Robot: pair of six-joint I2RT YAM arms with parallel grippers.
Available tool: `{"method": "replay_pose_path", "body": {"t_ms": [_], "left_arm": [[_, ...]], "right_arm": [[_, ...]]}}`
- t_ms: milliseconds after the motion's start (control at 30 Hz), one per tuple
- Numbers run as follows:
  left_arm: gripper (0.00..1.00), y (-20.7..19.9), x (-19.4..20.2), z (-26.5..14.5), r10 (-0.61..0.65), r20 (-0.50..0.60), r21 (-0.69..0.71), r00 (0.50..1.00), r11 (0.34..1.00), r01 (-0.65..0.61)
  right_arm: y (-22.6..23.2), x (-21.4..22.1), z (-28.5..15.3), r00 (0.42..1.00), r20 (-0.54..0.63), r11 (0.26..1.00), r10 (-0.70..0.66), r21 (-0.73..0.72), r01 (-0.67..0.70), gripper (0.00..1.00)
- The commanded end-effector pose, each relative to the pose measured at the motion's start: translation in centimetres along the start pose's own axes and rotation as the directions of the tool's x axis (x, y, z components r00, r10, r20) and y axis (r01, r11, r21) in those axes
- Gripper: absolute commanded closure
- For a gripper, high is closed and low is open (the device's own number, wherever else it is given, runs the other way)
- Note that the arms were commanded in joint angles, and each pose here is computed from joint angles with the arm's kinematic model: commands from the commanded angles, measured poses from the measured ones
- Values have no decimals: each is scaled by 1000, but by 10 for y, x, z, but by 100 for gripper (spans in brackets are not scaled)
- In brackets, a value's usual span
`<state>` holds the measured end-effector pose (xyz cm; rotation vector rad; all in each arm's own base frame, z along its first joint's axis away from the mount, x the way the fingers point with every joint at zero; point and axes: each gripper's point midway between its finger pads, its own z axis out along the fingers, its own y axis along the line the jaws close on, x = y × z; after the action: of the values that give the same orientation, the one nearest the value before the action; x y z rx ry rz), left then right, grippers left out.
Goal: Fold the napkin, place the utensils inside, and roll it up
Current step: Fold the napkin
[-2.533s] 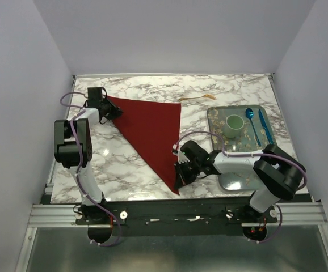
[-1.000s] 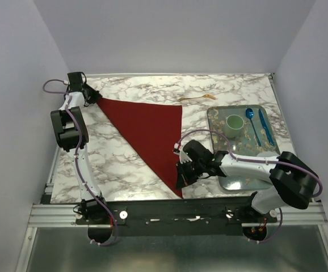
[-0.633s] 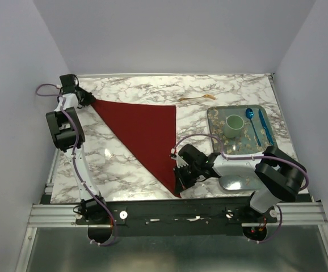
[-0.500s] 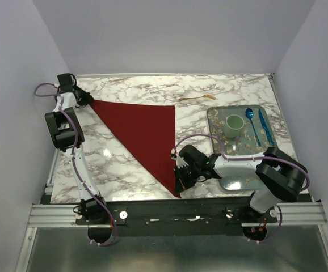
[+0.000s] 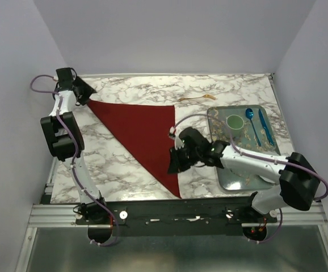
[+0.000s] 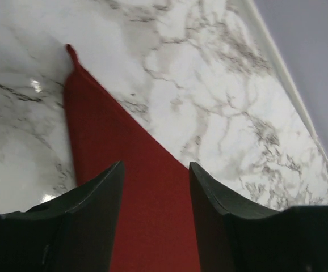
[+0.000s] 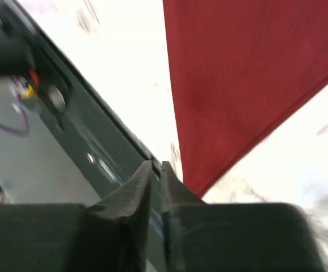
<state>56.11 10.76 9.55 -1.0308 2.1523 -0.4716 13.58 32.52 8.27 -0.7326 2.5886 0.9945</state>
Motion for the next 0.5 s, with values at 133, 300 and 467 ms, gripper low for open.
{"method": "replay_pose_path", "body": {"t_ms": [133,300,467], "left_arm": [[33,-122,109,-109,193,-13,271,981,945,-182],[32,-128,180,-165,361,29,302,932,886,-352],[31,-111,248,-206,515,18,339,857,803,-490]], "right_arm": [[-103,-167,-85,885,438,909,161,283,-306,31],[-182,-225,-98,826,519,752,222,448,-484,13],[-237,-281,-104,696,656,550,291,481,-683,4]]}}
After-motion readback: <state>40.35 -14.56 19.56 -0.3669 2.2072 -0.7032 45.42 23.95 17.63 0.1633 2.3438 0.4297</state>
